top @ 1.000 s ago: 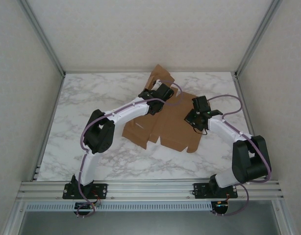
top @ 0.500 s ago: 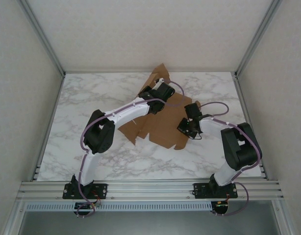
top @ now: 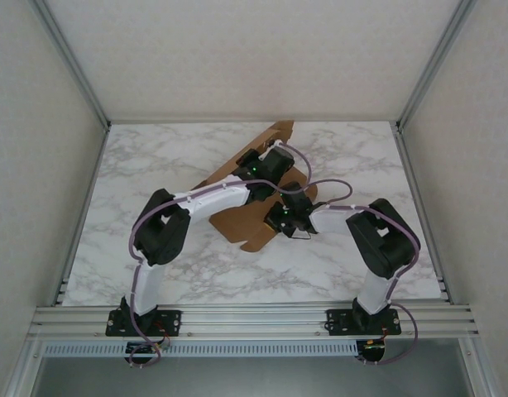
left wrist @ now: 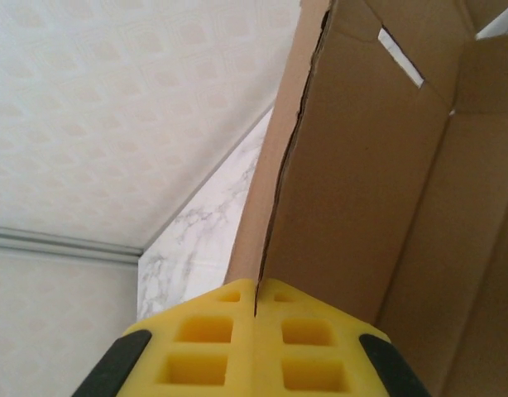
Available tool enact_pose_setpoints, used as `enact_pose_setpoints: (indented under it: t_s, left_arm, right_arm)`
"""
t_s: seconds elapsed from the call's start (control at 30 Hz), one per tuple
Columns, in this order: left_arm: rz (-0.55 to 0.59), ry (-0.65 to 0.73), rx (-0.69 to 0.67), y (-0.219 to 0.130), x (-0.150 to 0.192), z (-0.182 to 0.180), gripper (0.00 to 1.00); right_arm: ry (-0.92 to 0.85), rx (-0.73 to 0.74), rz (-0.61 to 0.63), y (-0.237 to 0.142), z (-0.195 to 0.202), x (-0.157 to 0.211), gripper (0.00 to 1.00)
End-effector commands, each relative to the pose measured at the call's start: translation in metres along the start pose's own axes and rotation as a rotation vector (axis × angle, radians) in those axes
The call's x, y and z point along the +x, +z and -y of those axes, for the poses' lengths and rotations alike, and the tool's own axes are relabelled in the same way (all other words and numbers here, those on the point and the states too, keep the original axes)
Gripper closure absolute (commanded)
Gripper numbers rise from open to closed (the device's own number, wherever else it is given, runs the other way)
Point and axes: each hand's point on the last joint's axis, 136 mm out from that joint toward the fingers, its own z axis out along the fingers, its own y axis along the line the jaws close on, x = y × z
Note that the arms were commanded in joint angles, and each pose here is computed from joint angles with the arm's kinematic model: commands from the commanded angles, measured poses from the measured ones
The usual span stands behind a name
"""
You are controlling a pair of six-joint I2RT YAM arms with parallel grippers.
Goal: Fold the paper box
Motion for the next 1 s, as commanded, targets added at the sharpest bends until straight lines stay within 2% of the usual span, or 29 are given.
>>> enact_pose_setpoints:
  t_s: [0.0,0.17,0.4,0.53,0.8,0.83,0.9,0.97]
  left_arm:
    - [0.080,-0.051,-0.046,-0.009,-0.012,-0.020,1.00]
    - [0.105,-0.001,-0.102,-0.005,-0.005,-0.034,1.00]
    - [0.132,0.051,-0.115,-0.005,-0.003,-0.044,1.00]
    - [0.132,0.094,-0.130,-0.004,0.000,-0.045,1.00]
    - [0.147,0.151,-0.136,-0.005,0.003,-0.051,1.00]
    - [0.149,0.169,-0.134,-0.006,0.003,-0.050,1.00]
    - [0.185,0.201,-0.135,-0.010,0.000,-0.050,1.00]
    - [0.227,0.250,-0.125,-0.017,-0.001,-0.044,1.00]
  right_arm:
    - [0.083,-0.042,-0.103,0.021,-0.009,0.025,1.00]
    - [0.075,-0.116,-0.051,-0.001,-0.020,0.018,0.99]
    - [0.067,-0.130,0.059,-0.061,-0.006,-0.014,0.84]
    - [0.056,-0.089,0.146,-0.095,0.008,-0.035,0.78]
    - [-0.039,0.035,0.393,-0.173,0.016,-0.080,0.75]
    - [-0.044,0.047,0.408,-0.180,0.015,-0.084,0.63]
    - [-0.061,0.010,0.421,-0.192,0.003,-0.095,0.55]
    - [-0.035,-0.089,0.397,-0.198,-0.010,-0.107,0.48]
